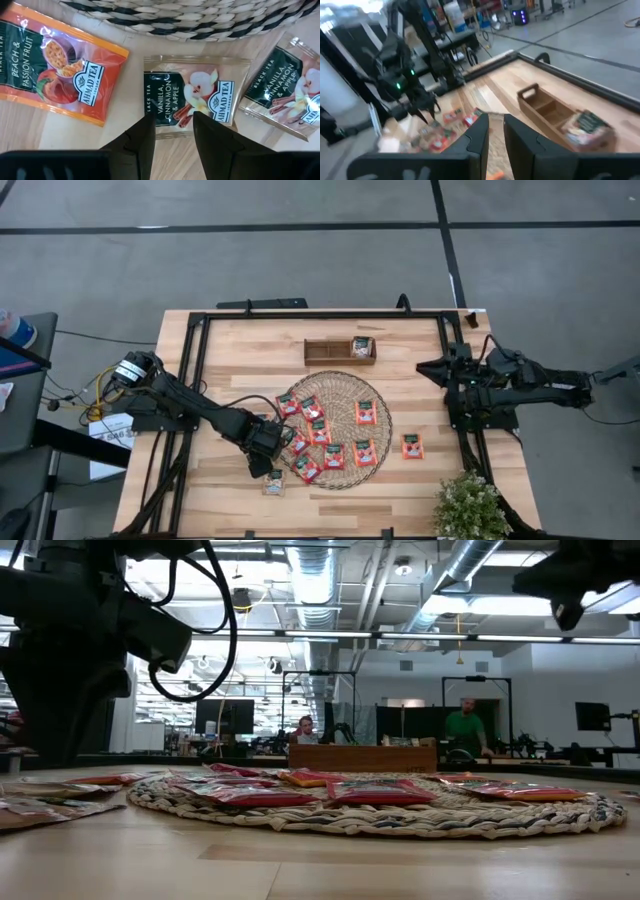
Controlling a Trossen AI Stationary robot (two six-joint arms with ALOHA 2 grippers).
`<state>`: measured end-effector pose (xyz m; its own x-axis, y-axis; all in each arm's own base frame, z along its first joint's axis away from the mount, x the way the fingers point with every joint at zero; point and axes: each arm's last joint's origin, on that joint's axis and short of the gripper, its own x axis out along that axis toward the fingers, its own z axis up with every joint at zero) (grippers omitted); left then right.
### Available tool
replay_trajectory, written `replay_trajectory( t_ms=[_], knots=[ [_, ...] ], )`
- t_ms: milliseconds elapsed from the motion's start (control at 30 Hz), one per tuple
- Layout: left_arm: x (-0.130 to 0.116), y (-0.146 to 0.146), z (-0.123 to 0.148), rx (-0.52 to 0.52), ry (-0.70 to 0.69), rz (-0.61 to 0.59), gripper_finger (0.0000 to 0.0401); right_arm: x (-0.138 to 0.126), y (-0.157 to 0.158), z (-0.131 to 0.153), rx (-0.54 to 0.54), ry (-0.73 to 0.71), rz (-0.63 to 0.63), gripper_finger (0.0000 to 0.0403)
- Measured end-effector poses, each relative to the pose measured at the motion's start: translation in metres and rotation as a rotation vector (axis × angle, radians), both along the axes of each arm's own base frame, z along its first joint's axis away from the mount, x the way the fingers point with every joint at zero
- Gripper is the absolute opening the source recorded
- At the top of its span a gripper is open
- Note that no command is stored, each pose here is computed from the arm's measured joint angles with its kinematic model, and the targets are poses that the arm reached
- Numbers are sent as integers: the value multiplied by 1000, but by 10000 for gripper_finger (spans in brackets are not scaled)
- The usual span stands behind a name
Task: Pick & Place Tea
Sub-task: Put the top brown tea bag into the right slot of the wooden organizer
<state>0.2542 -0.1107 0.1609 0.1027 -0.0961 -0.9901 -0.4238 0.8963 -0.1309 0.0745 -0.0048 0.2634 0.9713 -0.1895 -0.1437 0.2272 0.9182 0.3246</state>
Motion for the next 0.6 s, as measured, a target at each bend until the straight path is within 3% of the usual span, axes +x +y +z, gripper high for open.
replay_trajectory(
  t_ms=[200, 600],
  knots=[
    [1, 0, 0, -4, -9, 0, 124, 11, 1, -24, 26, -101, 38, 52],
    [2, -2, 0, -40, -18, -38, 124, -8, -1, -23, 51, -194, -13, 52]
  ],
)
